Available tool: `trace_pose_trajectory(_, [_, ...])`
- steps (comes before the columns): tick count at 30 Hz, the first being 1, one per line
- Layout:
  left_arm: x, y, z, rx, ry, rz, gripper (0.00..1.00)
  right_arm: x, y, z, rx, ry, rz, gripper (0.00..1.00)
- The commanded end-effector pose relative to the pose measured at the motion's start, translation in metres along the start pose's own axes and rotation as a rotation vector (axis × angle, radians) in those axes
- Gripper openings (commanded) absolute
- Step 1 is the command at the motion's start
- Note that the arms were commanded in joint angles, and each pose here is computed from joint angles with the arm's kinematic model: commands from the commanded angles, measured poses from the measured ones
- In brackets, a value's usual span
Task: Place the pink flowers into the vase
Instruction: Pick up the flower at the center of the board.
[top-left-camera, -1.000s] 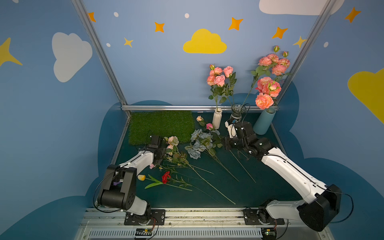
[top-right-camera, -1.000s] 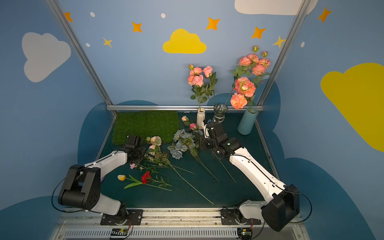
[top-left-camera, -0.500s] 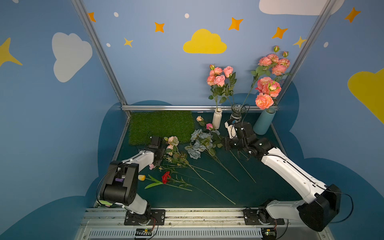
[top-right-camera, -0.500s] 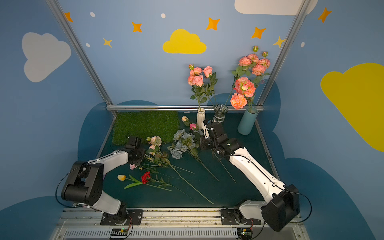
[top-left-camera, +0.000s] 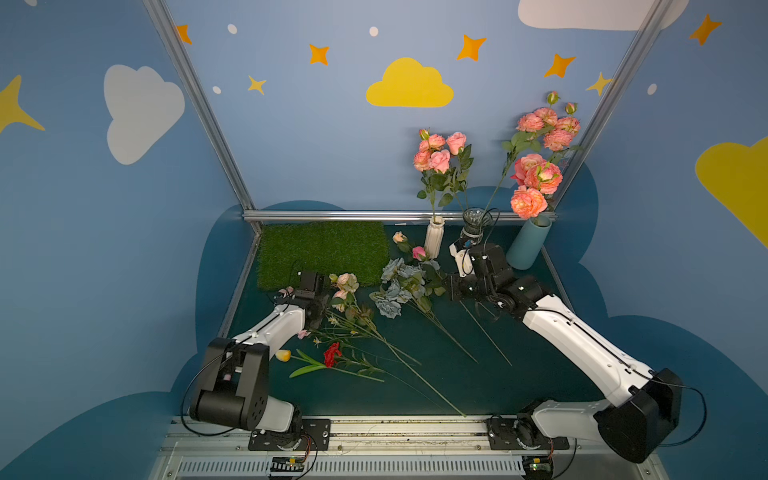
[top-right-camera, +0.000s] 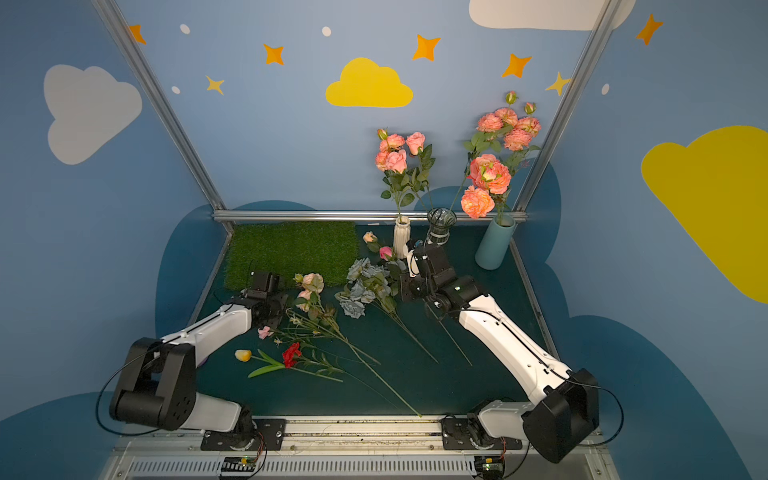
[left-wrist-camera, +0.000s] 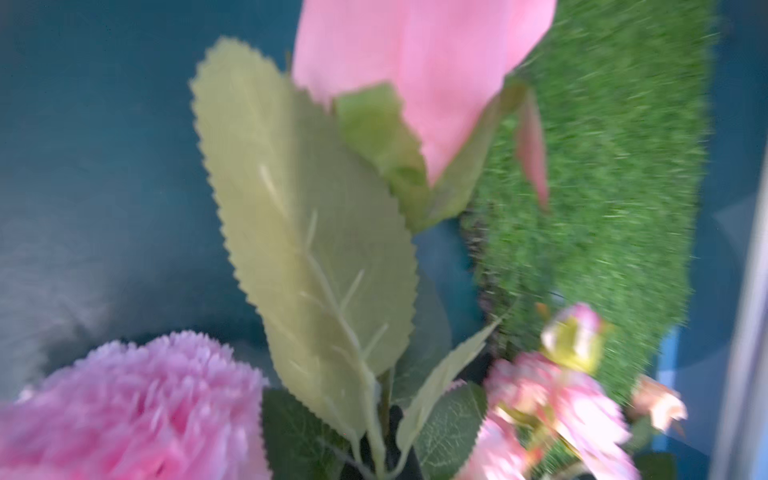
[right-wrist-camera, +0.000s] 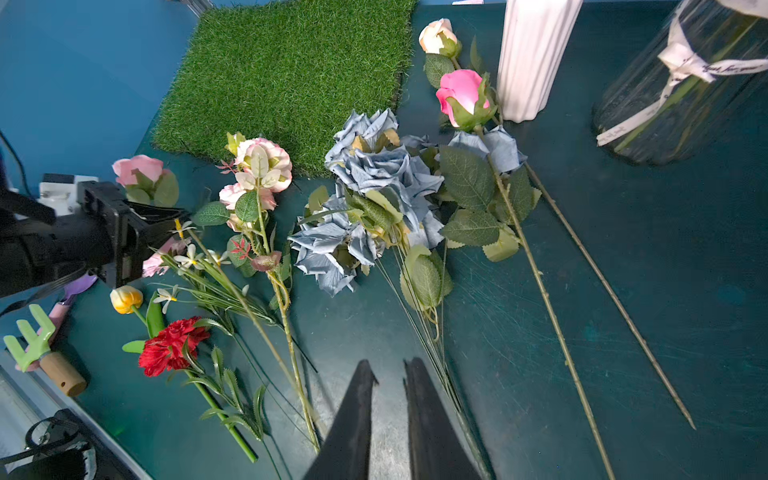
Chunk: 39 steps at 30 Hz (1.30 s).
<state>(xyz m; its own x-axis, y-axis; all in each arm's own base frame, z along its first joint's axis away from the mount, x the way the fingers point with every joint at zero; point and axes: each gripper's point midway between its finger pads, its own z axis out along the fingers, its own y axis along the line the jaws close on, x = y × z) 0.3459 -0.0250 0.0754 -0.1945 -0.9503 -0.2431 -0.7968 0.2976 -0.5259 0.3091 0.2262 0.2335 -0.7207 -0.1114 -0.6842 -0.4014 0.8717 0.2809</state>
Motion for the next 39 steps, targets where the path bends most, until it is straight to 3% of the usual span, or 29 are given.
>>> trace_pose_trajectory(1, [-0.010, -0.002, -0.021, 0.019, -0.067, 0.046, 0.02, -0.003, 0.003, -0.001, -0.015, 0.009, 0.015, 0.19])
trace_pose_trajectory(8, [-0.011, -0.040, -0.061, 0.172, -0.095, 0.122, 0.02, -0.007, 0.012, -0.004, -0.062, 0.004, -0.018, 0.19])
trace_pose_trajectory(12, [0.002, -0.074, -0.077, 0.327, -0.062, 0.209, 0.02, -0.009, 0.060, -0.003, -0.324, 0.021, -0.064, 0.19])
trace_pose_trajectory(16, [0.021, -0.090, -0.079, 0.429, 0.013, 0.260, 0.02, 0.000, 0.120, -0.002, -0.604, 0.126, -0.116, 0.19])
trace_pose_trajectory(20, [0.030, -0.092, -0.081, 0.471, 0.035, 0.291, 0.02, 0.013, 0.157, 0.010, -0.731, 0.217, -0.160, 0.19])
trace_pose_trajectory(28, [0.030, -0.089, -0.086, 0.504, 0.026, 0.303, 0.02, 0.025, 0.197, 0.049, -0.771, 0.323, -0.226, 0.20])
trace_pose_trajectory(39, [0.035, -0.085, -0.086, 0.513, 0.052, 0.303, 0.02, 0.036, 0.206, 0.098, -0.685, 0.416, -0.276, 0.16])
